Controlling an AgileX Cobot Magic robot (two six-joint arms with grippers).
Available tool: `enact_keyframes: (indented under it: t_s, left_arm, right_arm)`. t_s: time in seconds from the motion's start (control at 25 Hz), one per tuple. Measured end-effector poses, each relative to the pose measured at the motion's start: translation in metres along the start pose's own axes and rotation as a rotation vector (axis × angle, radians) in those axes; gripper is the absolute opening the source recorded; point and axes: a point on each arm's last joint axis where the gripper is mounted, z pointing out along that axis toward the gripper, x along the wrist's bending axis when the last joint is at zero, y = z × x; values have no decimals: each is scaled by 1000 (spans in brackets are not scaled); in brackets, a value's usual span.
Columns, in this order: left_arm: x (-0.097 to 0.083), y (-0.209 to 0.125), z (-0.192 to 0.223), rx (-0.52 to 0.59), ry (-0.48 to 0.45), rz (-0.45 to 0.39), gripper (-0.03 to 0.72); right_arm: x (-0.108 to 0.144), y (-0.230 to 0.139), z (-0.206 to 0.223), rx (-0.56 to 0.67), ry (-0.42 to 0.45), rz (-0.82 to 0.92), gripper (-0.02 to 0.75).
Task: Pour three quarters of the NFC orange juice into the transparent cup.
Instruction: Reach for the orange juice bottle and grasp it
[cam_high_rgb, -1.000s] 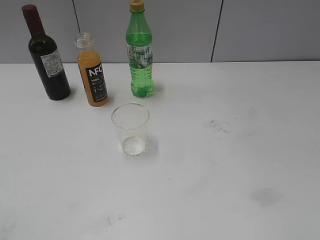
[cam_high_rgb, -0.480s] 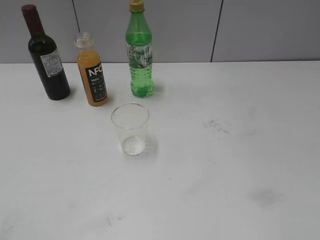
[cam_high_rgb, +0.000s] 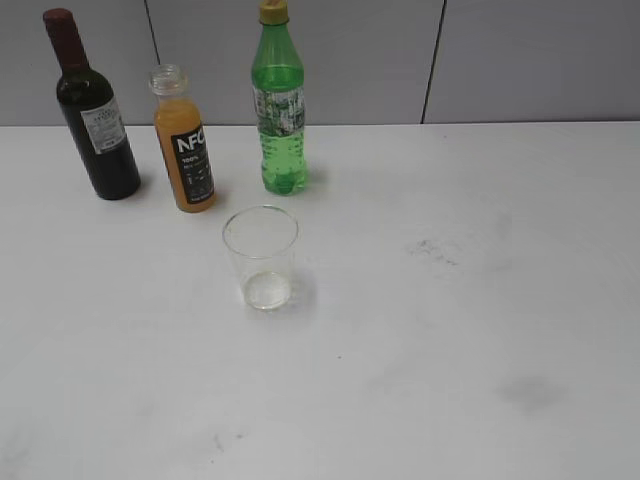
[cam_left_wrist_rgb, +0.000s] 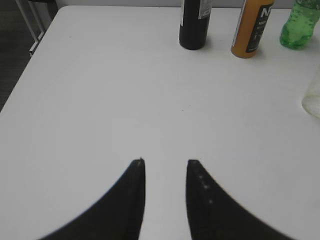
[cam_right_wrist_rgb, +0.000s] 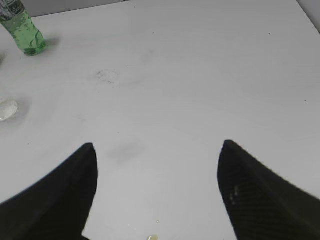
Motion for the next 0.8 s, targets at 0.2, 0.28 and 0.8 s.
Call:
enact_keyframes:
  t_s: [0.2, 0.28, 0.8]
  left_arm:
    - [0, 0, 0, 0, 0, 0, 229]
    - [0, 0, 0, 0, 0, 0, 229]
    - [0, 0, 0, 0, 0, 0, 229]
  right_arm:
    - [0, 0, 0, 0, 0, 0, 572]
    - [0, 0, 0, 0, 0, 0, 572]
    - [0, 0, 0, 0, 0, 0, 572]
